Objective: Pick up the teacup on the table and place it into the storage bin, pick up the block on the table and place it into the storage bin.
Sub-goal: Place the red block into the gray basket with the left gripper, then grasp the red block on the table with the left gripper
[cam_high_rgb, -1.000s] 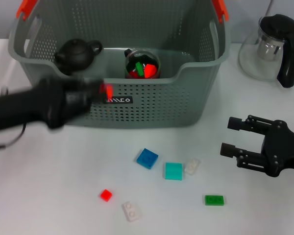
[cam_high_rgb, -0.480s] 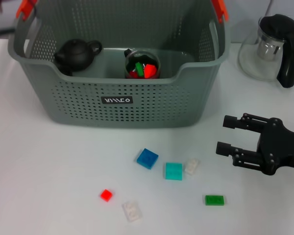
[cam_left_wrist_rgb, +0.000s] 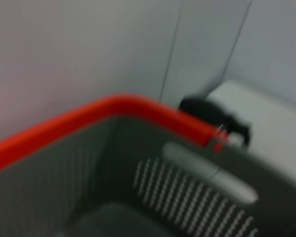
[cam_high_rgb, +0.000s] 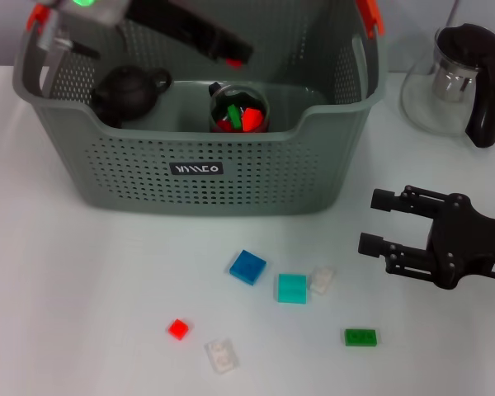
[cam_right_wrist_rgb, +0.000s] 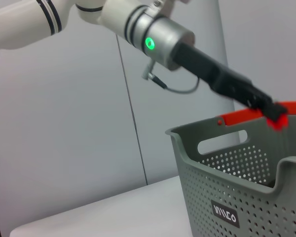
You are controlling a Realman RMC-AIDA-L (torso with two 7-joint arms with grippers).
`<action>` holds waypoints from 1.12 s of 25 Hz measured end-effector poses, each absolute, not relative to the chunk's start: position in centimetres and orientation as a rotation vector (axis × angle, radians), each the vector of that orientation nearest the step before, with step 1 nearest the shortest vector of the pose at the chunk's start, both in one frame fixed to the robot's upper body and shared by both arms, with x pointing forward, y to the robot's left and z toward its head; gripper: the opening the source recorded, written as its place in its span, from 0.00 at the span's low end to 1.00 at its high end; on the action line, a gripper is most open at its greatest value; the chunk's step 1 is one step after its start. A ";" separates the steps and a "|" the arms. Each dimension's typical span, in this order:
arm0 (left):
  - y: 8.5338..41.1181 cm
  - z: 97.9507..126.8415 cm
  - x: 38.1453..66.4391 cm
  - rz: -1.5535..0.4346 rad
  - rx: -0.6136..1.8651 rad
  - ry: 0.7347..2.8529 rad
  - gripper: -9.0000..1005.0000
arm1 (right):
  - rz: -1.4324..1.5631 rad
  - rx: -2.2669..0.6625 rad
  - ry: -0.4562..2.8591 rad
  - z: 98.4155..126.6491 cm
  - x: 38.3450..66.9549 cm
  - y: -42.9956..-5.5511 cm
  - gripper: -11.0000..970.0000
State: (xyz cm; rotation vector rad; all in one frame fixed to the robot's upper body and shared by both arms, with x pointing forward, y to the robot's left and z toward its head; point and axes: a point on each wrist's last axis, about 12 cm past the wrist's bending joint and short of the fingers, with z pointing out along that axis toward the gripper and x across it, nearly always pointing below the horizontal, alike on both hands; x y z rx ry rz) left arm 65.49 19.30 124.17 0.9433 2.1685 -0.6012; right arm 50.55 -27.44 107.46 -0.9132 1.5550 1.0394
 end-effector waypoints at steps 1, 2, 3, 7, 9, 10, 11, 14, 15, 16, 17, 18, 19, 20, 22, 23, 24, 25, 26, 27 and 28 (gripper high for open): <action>18.7 123.7 65.6 -0.572 0.948 2.185 0.27 | 1.038 -0.912 1.556 107.4 50.6 -27.4 0.76; 17.9 123.1 65.7 -0.537 0.960 2.208 0.27 | 1.037 -0.911 1.557 107.4 50.6 -27.4 0.76; 17.5 122.7 65.7 -0.511 0.965 2.224 0.27 | 1.036 -0.910 1.558 107.4 50.6 -27.4 0.76; 16.2 121.4 66.1 -0.420 0.955 2.262 0.27 | 1.034 -0.910 1.559 107.4 50.7 -27.4 0.76; 15.9 121.0 66.2 -0.393 0.945 2.260 0.27 | 1.034 -0.910 1.559 107.4 50.7 -27.3 0.76; 15.7 120.9 66.2 -0.388 0.944 2.255 0.27 | 1.034 -0.911 1.559 107.4 50.7 -27.3 0.76; 15.5 120.9 66.2 -0.385 0.943 2.248 0.27 | 1.033 -0.911 1.559 107.4 50.7 -27.3 0.76; 15.5 121.4 66.1 -0.382 0.934 2.214 0.33 | 1.032 -0.910 1.560 107.4 50.7 -27.4 0.76; 15.6 121.8 65.9 -0.388 0.927 2.186 0.36 | 1.032 -0.909 1.561 107.4 50.7 -27.4 0.76; 15.8 122.0 65.6 -0.400 0.922 2.158 0.39 | 1.033 -0.909 1.563 107.3 50.6 -27.4 0.76; 16.2 122.5 65.0 -0.428 0.906 2.102 0.42 | 1.033 -0.909 1.564 107.3 50.6 -27.4 0.76; 16.6 122.9 64.5 -0.464 0.893 2.045 0.44 | 1.034 -0.910 1.565 107.3 50.5 -27.4 0.76; 17.1 123.3 63.8 -0.501 0.878 1.985 0.47 | 1.036 -0.911 1.566 107.3 50.5 -27.4 0.76; 17.9 123.6 63.1 -0.549 0.861 1.926 0.49 | 1.037 -0.911 1.566 107.2 50.4 -27.4 0.76; 19.4 124.0 61.3 -0.691 0.825 1.774 0.54 | 1.041 -0.908 1.566 107.2 50.3 -27.5 0.76; 20.6 124.2 60.3 -0.781 0.791 1.690 0.56 | 1.041 -0.906 1.566 107.2 50.2 -27.5 0.76; 21.6 124.1 59.6 -0.846 0.765 1.625 0.58 | 1.042 -0.904 1.566 107.2 50.2 -27.5 0.76; 22.6 123.9 58.9 -0.903 0.743 1.565 0.60 | 1.042 -0.902 1.566 107.2 50.2 -27.6 0.76; 23.8 123.4 58.0 -0.978 0.725 1.495 0.63 | 1.041 -0.902 1.565 107.2 50.2 -27.6 0.76; 24.8 122.9 57.4 -1.024 0.709 1.452 0.63 | 1.042 -0.901 1.566 107.2 50.2 -27.6 0.76; 25.7 122.1 56.8 -1.072 0.694 1.414 0.63 | 1.042 -0.900 1.566 107.2 50.2 -27.6 0.76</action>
